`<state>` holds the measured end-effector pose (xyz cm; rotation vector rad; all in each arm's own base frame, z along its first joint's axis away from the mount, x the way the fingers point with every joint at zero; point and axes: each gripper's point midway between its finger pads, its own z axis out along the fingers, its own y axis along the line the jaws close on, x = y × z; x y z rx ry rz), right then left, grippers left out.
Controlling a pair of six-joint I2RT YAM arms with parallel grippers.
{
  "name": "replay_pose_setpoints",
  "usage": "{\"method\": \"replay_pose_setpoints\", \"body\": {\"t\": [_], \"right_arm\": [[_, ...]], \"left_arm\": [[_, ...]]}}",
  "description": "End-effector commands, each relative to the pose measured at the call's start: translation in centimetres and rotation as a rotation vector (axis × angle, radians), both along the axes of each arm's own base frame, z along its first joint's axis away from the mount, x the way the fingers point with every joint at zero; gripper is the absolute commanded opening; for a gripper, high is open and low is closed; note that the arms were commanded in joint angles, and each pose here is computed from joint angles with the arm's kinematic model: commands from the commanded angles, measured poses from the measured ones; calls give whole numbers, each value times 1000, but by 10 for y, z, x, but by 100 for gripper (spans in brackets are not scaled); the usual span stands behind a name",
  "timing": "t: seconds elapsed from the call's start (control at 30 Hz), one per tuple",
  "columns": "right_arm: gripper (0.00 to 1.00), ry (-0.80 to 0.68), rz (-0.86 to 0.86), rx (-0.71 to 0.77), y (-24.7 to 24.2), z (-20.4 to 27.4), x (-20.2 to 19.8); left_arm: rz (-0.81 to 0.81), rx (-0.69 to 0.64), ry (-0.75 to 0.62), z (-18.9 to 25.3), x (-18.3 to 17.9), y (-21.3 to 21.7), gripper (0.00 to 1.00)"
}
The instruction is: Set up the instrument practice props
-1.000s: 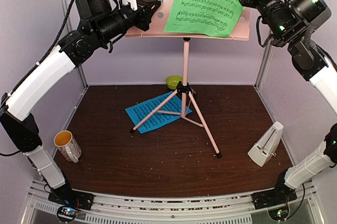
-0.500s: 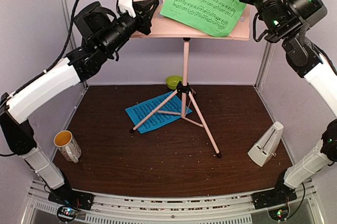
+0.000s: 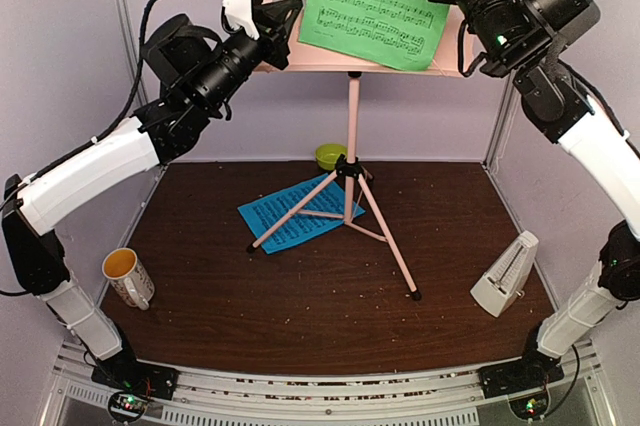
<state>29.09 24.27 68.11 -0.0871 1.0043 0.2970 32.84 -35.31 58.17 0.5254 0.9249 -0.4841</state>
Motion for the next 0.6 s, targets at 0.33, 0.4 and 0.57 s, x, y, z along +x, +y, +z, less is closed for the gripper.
{"method": "replay_pose_setpoints", "body": {"t": [0.33, 0.4, 0.57], "right_arm": [[0, -125, 110, -49, 38, 20, -5], [0, -149, 127, -67, 46, 20, -5], [0, -219, 147, -142, 65, 18, -6]], "left_arm": [[-28, -44, -147, 31, -26, 13, 0], [-33, -42, -150, 31, -27, 12, 0], [-37, -38, -152, 30, -28, 12, 0]]}}
